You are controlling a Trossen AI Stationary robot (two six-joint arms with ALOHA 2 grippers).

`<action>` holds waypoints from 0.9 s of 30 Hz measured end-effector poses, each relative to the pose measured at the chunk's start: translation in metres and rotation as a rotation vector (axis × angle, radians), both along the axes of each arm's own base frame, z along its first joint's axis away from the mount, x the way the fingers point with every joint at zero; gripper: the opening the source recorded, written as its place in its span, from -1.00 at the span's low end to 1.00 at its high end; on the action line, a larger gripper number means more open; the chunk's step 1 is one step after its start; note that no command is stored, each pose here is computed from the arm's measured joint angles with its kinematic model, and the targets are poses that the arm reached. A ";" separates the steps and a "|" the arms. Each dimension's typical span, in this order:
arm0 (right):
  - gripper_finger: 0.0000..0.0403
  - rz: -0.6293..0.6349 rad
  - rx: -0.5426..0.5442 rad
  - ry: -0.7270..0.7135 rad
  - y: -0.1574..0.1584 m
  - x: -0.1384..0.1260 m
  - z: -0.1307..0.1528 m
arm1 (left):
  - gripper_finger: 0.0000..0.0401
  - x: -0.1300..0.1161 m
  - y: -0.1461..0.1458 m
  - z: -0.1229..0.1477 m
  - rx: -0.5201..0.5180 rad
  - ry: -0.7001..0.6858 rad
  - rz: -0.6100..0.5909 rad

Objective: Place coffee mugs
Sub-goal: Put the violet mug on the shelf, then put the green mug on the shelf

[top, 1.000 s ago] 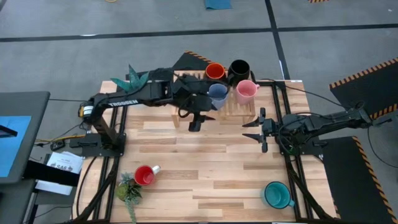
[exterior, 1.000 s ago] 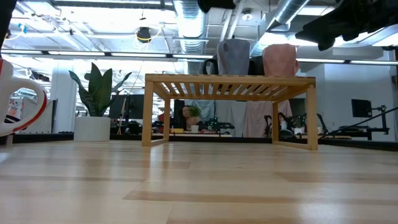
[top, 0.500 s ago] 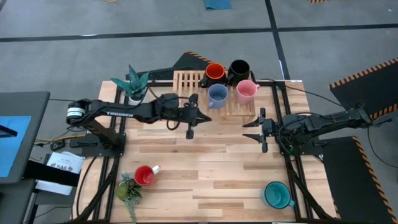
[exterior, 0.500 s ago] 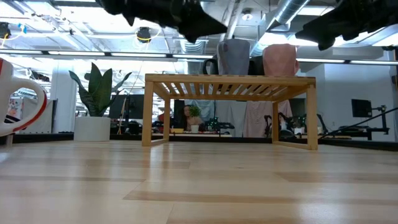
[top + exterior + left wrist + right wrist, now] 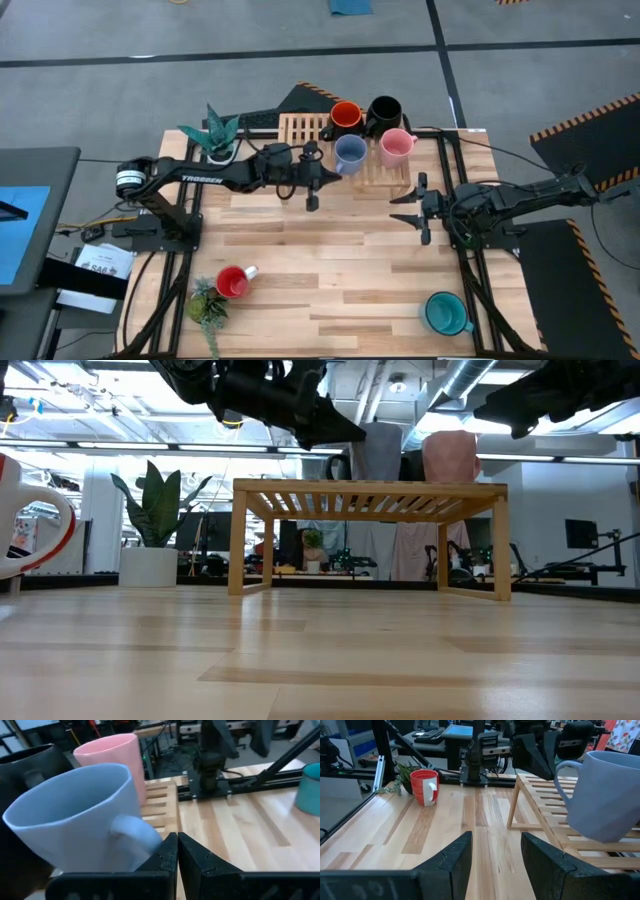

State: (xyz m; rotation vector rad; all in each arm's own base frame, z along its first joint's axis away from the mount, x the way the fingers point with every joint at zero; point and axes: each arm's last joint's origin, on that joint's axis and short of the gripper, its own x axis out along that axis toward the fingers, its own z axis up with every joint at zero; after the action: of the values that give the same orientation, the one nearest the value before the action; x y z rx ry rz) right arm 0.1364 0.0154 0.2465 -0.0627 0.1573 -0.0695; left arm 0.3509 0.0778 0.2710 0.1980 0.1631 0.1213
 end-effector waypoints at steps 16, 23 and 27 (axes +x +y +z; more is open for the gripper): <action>-0.04 0.000 -0.002 -0.001 0.000 0.000 0.000 | -1.00 -0.007 0.026 0.001 0.008 -0.009 0.097; -0.04 0.000 -0.003 -0.001 0.000 0.000 0.000 | -1.00 -0.016 0.003 0.020 0.029 -0.003 0.022; -0.04 0.000 -0.003 -0.001 0.000 0.000 0.000 | -1.00 -0.031 -0.025 0.033 0.066 0.071 -0.042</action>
State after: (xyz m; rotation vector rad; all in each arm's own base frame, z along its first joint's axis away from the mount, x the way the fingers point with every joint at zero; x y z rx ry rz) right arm 0.1364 0.0154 0.2466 -0.0652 0.1563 -0.0701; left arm 0.3195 0.0533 0.3041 0.2717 0.2261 0.0780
